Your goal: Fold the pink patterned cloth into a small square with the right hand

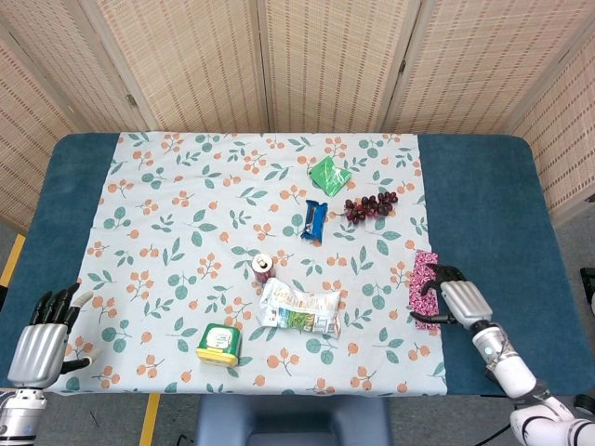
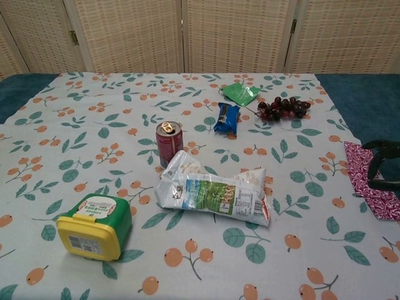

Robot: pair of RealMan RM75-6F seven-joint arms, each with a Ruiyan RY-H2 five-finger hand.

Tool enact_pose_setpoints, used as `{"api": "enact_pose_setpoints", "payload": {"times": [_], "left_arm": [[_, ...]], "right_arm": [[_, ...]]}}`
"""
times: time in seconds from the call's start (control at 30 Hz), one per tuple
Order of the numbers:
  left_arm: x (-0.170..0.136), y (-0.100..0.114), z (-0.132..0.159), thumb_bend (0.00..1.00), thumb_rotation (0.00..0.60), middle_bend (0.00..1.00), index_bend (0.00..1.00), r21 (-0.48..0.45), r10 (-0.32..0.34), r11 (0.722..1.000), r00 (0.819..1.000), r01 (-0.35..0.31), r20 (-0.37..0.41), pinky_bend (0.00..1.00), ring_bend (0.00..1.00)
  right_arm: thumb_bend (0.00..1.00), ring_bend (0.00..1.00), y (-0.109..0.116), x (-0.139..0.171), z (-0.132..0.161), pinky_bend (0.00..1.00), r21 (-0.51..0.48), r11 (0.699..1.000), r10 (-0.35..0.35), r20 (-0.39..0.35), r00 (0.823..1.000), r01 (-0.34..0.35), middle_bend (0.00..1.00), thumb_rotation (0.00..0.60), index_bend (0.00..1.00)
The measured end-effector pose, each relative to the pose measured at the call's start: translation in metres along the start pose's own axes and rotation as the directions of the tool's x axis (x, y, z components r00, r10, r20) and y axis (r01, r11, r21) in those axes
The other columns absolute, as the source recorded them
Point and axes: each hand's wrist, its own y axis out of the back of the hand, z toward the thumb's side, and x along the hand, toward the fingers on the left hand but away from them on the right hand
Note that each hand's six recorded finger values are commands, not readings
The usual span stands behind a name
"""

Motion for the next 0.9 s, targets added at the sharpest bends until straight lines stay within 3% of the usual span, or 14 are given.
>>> {"api": "enact_pose_setpoints", "payload": {"times": [0.23,0.9], "left_arm": [[-0.001,0.0,0.0,0.19,0.6,0.07,0.18,0.002,-0.003,1.0,1.0,0.003,-0.001,0.0,0.1],[-0.002,-0.003,-0.002,0.19,0.6,0.07,0.18,-0.002,-0.012,1.0,1.0,0.012,-0.009,0.0,0.1]], "right_arm": [[0.19,0.0,0.003,0.007,-0.022,0.0,-0.007,1.0,-0.004,0.058,0.998,0.005,0.08,0.199,0.39],[0.19,0.0,-0.001,-0.011,-0.027,0.0,0.003,1.0,0.017,0.076,0.997,-0.017,0.08,0.199,0.39]]}}
